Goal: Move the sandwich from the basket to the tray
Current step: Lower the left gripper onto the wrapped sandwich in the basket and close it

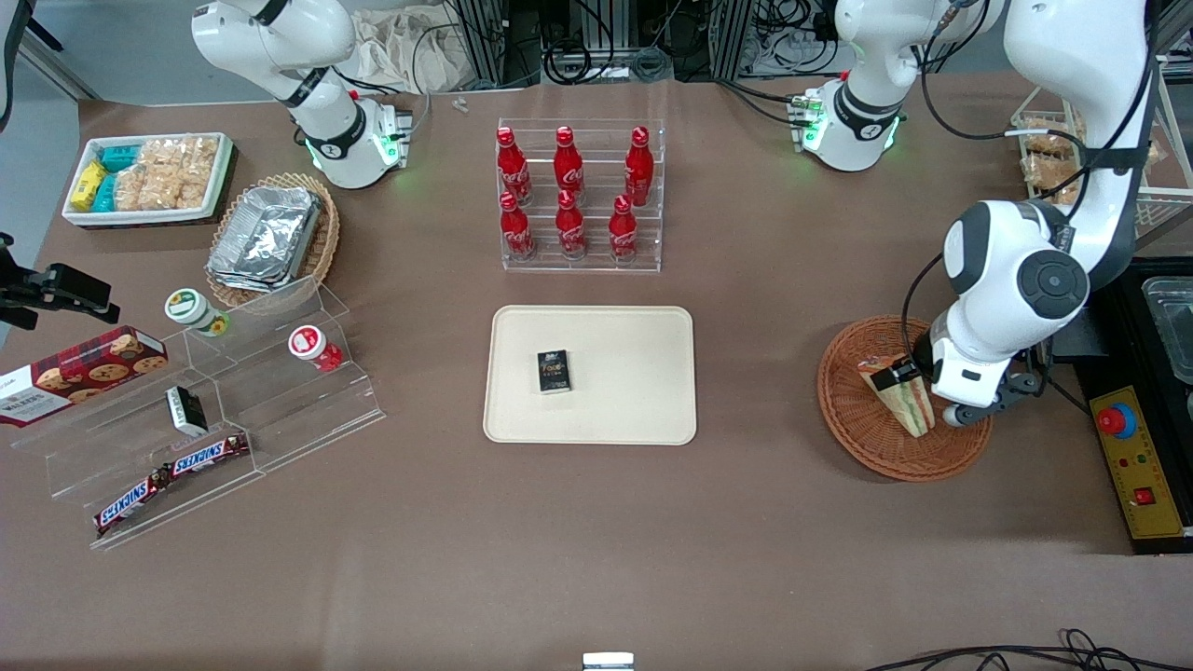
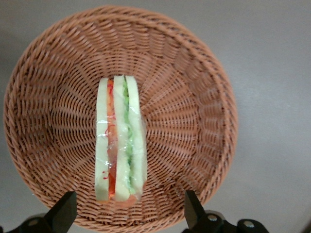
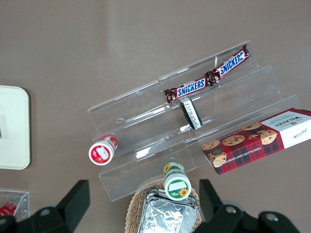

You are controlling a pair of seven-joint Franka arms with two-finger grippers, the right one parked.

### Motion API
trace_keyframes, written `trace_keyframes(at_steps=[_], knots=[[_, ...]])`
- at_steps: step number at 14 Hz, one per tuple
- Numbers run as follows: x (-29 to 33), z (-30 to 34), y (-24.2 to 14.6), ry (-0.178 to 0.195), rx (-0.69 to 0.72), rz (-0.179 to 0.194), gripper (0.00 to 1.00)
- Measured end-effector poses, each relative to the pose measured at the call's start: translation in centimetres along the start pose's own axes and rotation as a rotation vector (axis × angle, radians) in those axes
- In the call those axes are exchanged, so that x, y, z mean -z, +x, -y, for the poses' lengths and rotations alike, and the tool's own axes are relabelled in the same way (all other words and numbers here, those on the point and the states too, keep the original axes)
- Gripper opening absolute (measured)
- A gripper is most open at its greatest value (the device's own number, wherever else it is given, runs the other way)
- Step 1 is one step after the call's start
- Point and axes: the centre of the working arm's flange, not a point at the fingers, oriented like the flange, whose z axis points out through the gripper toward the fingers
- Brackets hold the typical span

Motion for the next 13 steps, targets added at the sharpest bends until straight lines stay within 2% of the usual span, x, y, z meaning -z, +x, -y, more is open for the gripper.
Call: trace_keyframes(at_steps=[8, 11, 12, 13], knots=[[-3.5, 1.0, 0.1, 0.018, 0.033, 0.045, 1.0], [-4.7, 1.3, 0.5, 0.01, 0.043, 0.04, 0.97], [-5.0, 1.3, 0.6, 0.008, 0.046, 0.039, 0.92], [-5.2, 1.3, 0.7, 0.006, 0.047, 0.037, 0.79]])
